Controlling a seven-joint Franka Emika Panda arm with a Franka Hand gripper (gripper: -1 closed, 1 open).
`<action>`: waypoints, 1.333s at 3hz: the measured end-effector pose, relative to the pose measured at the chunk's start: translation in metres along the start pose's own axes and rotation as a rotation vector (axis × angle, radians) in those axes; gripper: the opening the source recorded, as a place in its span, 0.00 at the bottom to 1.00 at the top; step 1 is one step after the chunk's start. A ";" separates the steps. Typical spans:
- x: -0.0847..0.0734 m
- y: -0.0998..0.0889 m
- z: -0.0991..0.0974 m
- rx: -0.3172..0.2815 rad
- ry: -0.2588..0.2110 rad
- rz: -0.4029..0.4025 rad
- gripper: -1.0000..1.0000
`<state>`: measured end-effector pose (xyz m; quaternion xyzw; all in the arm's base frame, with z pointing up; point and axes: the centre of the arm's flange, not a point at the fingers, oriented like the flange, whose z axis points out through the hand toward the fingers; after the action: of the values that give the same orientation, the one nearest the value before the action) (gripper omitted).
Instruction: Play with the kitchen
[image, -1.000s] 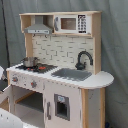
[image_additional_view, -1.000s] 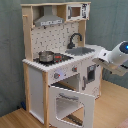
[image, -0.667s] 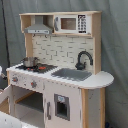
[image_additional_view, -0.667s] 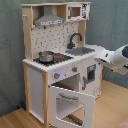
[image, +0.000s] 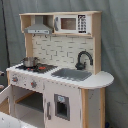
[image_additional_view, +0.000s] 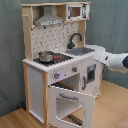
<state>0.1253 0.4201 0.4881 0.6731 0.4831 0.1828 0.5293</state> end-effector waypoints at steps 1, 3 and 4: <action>0.010 0.000 -0.011 -0.115 -0.025 -0.042 1.00; 0.031 0.000 -0.021 -0.328 -0.076 -0.107 1.00; 0.038 0.000 -0.017 -0.423 -0.094 -0.144 1.00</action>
<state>0.1302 0.4607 0.4841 0.5186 0.4556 0.2104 0.6923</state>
